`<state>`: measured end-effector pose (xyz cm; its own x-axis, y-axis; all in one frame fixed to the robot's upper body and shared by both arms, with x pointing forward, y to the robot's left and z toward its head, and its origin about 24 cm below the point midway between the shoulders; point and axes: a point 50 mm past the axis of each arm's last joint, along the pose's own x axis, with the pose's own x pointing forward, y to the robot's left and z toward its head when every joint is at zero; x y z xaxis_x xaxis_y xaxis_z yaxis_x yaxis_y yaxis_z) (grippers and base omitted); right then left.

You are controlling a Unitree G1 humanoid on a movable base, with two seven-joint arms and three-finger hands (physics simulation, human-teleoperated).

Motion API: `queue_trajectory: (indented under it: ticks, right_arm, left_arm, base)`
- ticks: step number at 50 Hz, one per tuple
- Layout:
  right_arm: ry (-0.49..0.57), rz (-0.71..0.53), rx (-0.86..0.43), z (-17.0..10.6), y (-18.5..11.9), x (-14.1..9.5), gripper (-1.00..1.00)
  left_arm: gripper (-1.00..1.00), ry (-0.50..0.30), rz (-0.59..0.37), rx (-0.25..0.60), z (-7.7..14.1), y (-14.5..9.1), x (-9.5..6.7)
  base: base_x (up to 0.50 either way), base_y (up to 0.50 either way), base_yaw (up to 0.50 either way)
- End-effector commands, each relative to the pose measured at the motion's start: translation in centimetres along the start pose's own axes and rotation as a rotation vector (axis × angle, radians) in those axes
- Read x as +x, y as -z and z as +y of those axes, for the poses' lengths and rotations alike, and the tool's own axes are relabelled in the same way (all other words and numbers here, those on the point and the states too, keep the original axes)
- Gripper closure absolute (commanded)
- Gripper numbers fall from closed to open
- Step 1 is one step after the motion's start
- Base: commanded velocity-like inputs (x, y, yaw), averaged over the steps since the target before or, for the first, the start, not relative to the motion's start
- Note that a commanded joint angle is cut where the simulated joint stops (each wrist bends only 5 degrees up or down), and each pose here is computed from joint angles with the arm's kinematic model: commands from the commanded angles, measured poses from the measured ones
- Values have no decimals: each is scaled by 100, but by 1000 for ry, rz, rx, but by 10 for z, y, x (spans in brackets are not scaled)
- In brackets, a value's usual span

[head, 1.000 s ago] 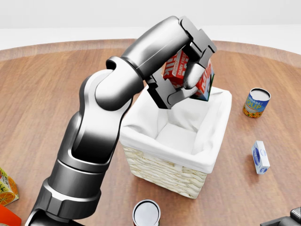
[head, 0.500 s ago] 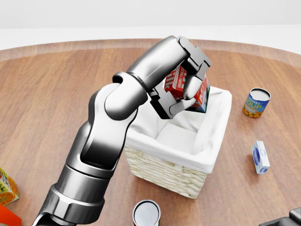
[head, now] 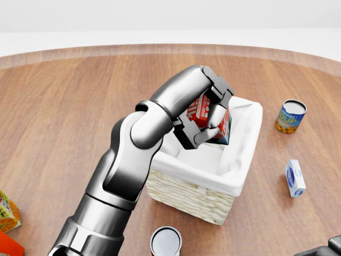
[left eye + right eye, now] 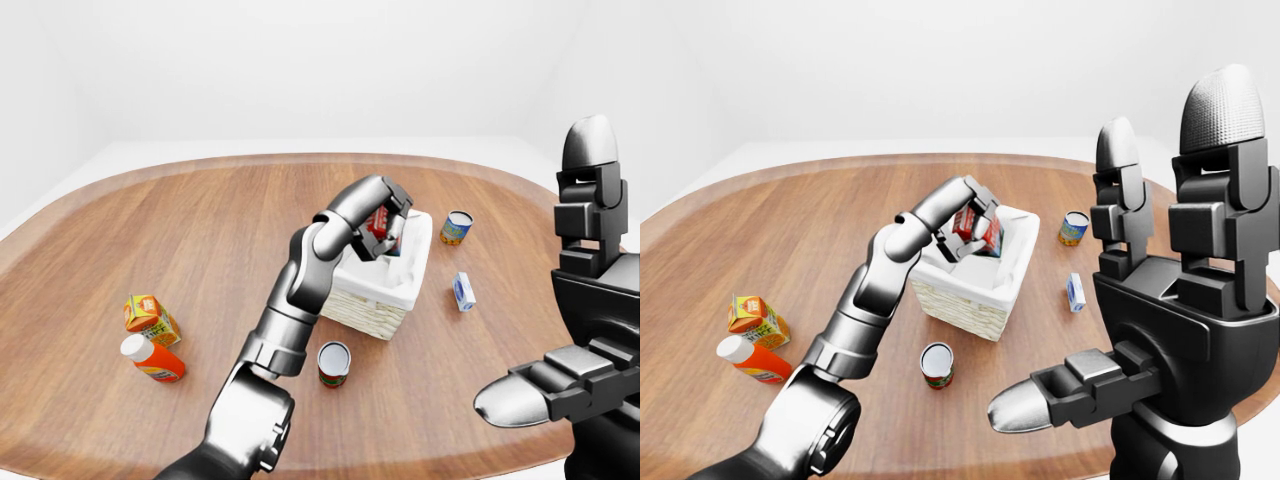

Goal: Pick the milk and place it in the basket.

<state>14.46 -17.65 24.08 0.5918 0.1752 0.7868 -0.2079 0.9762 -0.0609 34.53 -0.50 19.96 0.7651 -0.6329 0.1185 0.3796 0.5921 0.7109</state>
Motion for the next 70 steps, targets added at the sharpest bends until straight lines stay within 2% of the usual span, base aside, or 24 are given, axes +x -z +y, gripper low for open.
queue_trajectory:
  ticks: [1, 15, 45, 52, 65, 70]
  right_arm:
    - [0, 3, 3, 0, 0, 0, -100]
    - [-3, 6, 1, 1, 1, -1, -100]
    - [-3, 9, 8, 1, 1, -1, -100]
    - [-5, 12, 8, 2, 2, -1, -100]
    - [-7, 19, 17, 2, 2, -1, -100]
    - [-6, 19, 22, 2, 2, -1, -100]
  left_arm:
    - [100, -47, 33, -30, 4, 10, 2]
    - [100, -46, 99, -52, 0, 26, 5]
    - [100, -33, 149, -57, -7, 36, 7]
    - [100, -29, 185, -59, -10, 45, 7]
    - [100, -26, 176, -58, -11, 42, 7]
    - [100, -28, 207, -57, -13, 49, 7]
  base:
    - [0, 0, 0]
    - [0, 0, 0]
    - [0, 0, 0]
    - [0, 0, 0]
    - [0, 0, 0]
    - [0, 0, 0]
